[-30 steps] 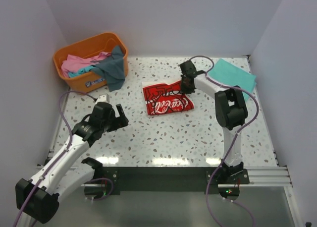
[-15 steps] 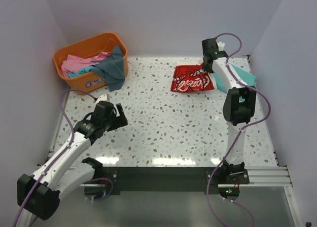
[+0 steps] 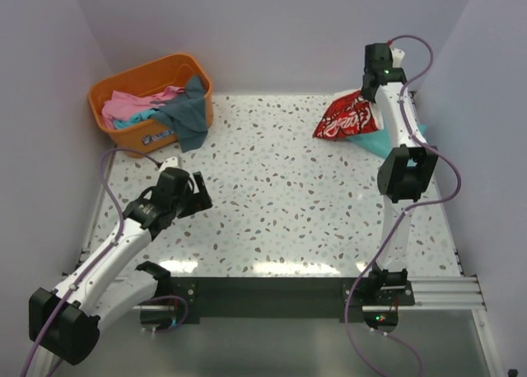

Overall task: Fold and stack the t-shirts
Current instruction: Neatly place the folded tshirt to the corner

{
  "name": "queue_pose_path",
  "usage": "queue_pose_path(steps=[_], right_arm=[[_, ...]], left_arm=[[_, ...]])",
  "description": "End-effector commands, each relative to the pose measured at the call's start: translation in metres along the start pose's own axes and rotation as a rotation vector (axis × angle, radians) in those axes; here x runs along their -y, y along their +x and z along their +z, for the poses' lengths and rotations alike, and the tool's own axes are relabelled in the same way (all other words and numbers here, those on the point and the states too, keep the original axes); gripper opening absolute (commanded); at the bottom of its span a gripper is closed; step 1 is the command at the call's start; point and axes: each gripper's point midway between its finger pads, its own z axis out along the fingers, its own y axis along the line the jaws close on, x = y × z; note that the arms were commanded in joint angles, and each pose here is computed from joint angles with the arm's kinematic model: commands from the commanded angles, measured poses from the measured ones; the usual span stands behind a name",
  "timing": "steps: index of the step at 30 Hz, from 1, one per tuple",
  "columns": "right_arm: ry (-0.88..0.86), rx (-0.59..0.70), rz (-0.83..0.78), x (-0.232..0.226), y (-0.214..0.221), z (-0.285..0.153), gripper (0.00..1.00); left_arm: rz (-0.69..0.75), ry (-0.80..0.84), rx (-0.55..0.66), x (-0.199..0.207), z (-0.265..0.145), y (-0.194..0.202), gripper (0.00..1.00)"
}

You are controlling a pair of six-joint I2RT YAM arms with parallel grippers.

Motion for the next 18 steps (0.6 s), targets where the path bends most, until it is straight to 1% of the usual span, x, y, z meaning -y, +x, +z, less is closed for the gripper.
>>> queue_pose_path(steps=[1, 5, 9, 15, 18], right_arm=[[0.011, 0.095, 0.048, 0.019, -0.042, -0.027, 0.00], [-0.007, 0.117, 0.082, 0.030, -0.055, -0.037, 0.00], [-0.021, 0.131, 0.123, 0.052, -0.075, -0.042, 0.00], [-0.047, 0.157, 0.169, 0.069, -0.092, -0.050, 0.00], [-0.097, 0.154, 0.195, 0.070, -0.097, -0.053, 0.00]], left_arm=[[-0.007, 0.010, 0.066, 0.004, -0.010, -0.018, 1.00], [-0.014, 0.005, 0.064, 0.002, -0.010, -0.016, 1.00], [-0.018, 0.005, 0.062, 0.001, -0.009, -0.014, 1.00], [-0.021, -0.005, 0.055, 0.000, -0.008, -0.012, 1.00], [-0.015, -0.002, 0.043, 0.000, -0.006, -0.010, 1.00]])
